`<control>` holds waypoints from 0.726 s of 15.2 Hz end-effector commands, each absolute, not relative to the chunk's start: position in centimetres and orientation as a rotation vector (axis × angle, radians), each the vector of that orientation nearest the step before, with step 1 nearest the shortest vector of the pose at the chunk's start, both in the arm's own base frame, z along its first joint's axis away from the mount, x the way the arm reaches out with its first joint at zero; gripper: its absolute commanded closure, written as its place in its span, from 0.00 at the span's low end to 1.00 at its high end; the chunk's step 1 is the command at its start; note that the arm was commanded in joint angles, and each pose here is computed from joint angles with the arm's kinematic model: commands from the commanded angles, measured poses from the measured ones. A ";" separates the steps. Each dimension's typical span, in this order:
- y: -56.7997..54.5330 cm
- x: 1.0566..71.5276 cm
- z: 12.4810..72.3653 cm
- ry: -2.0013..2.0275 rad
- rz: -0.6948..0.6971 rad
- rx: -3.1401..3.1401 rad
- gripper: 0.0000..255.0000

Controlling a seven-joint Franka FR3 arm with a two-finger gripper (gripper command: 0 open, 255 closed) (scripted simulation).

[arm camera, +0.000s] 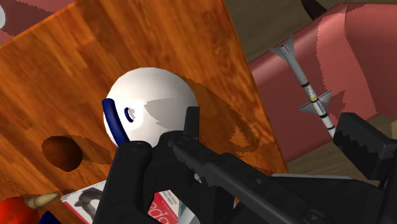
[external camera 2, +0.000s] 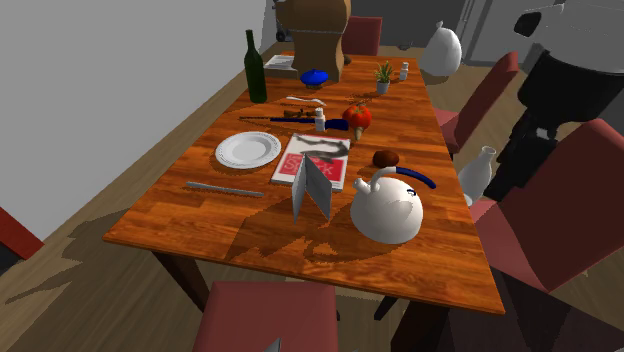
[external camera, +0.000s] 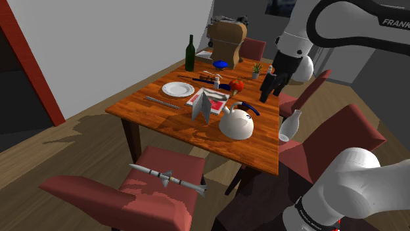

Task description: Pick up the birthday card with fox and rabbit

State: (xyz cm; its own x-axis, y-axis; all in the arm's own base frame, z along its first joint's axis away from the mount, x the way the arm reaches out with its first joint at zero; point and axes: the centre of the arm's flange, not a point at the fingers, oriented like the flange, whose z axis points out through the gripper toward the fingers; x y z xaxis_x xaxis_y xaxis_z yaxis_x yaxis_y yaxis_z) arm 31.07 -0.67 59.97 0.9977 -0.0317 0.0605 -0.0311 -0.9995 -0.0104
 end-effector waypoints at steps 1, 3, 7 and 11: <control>-0.7 31.1 60.0 0.049 -0.095 -3.130 0.00; -1.1 33.4 58.8 0.044 -0.096 -3.133 0.00; -2.0 38.0 56.5 0.032 -0.098 -3.138 0.00; -2.9 42.7 54.2 0.021 -0.101 -3.143 0.00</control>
